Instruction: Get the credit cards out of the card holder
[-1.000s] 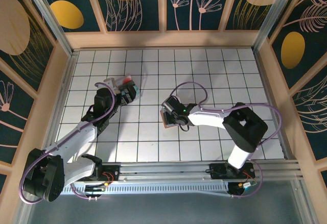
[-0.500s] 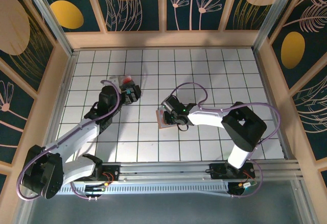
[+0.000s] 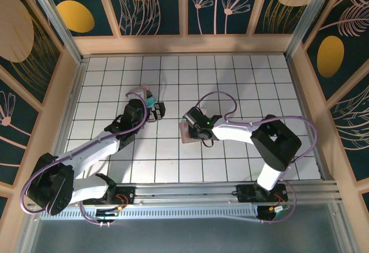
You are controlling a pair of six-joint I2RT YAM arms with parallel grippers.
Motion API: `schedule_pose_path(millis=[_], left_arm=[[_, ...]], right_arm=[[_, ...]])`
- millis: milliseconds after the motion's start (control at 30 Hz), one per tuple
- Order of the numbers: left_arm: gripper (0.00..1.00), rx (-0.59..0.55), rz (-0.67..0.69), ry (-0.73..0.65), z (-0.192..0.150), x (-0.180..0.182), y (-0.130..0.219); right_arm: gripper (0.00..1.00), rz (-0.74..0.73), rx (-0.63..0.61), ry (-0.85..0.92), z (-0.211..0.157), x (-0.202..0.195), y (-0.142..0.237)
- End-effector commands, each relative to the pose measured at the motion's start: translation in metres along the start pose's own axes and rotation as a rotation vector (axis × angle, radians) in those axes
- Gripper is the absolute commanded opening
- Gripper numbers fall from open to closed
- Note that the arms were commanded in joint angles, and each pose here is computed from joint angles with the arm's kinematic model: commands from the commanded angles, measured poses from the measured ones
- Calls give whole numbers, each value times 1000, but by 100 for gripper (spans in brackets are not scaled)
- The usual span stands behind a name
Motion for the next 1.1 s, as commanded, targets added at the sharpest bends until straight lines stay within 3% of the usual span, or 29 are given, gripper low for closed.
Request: schedule_pose_path(millis=[0,467,633,900,1067], left_arm=[[99,-35,2,-3,11,-6,0],[99,-16,-16,-20,13,-10,-4],[99,4,41,-123,7,-24,-4],[99,80,142,-331,-33,-65,-7],[99,173,118,-366,-64,-78,-15]], right_arm=[[42,-67,-51,-33,8,-11,15],[43,-105,-75,-115,10,-43,22],[43,-111,-78,-143,7,-55,24],[42,-56,-50,-229,-6,-83,17],[42,-50,-84,-272,0,-99,31]])
Point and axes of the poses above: each hand's point on the last joint's axis, 136 mm out from that joint toward the fingers, its own y axis back along the fingers, its own x axis along the line the jaws close on, z = x × y, the point moved 10 cm from there along y, back along the fingers
